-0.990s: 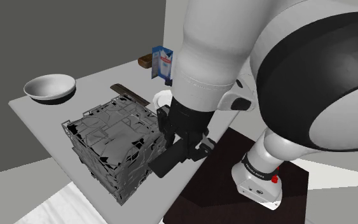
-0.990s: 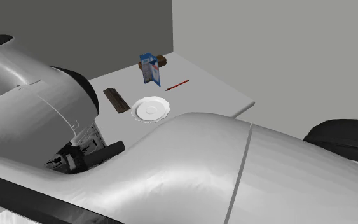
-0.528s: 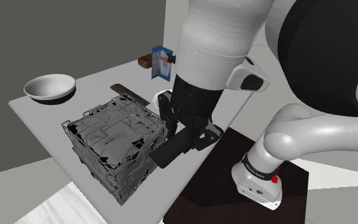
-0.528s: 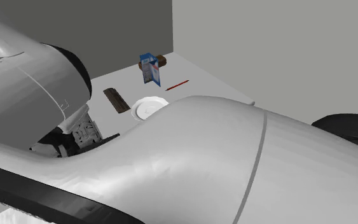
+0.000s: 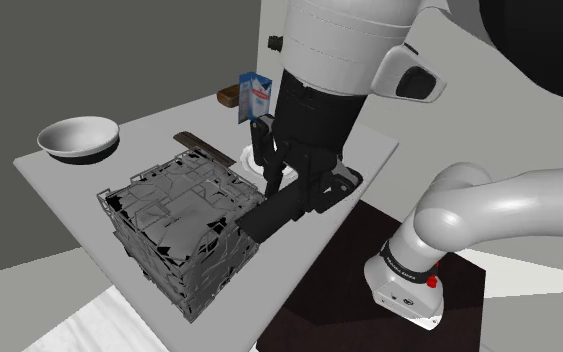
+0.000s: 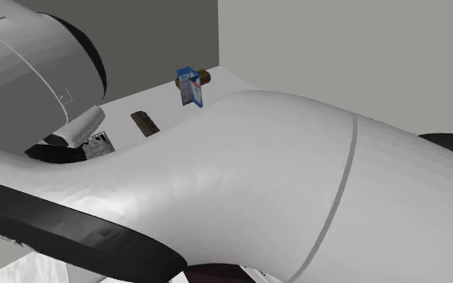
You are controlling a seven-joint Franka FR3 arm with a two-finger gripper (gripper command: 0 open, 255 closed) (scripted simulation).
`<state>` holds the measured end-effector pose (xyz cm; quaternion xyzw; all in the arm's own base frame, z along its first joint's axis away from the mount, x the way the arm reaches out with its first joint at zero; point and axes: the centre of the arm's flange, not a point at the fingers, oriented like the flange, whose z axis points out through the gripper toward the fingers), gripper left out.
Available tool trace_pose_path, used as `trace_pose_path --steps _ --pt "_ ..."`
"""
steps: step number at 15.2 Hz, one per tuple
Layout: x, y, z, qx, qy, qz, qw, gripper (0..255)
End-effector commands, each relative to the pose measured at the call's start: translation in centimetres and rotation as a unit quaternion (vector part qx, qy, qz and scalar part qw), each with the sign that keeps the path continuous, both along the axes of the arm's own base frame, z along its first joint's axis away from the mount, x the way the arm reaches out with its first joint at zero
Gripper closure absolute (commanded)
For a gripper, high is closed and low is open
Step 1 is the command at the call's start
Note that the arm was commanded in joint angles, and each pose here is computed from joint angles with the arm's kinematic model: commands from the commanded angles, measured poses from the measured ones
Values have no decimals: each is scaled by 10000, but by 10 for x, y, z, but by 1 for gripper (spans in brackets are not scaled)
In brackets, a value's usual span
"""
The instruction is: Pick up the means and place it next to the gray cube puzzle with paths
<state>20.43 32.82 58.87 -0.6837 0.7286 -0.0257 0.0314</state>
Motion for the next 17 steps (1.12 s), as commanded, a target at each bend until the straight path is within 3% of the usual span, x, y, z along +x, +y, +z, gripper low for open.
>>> trace_pose_path --steps 1,17 --pt "13 -16 1 -1 0 1 10000 255" --pt "138 -186 1 -1 0 1 10000 255"
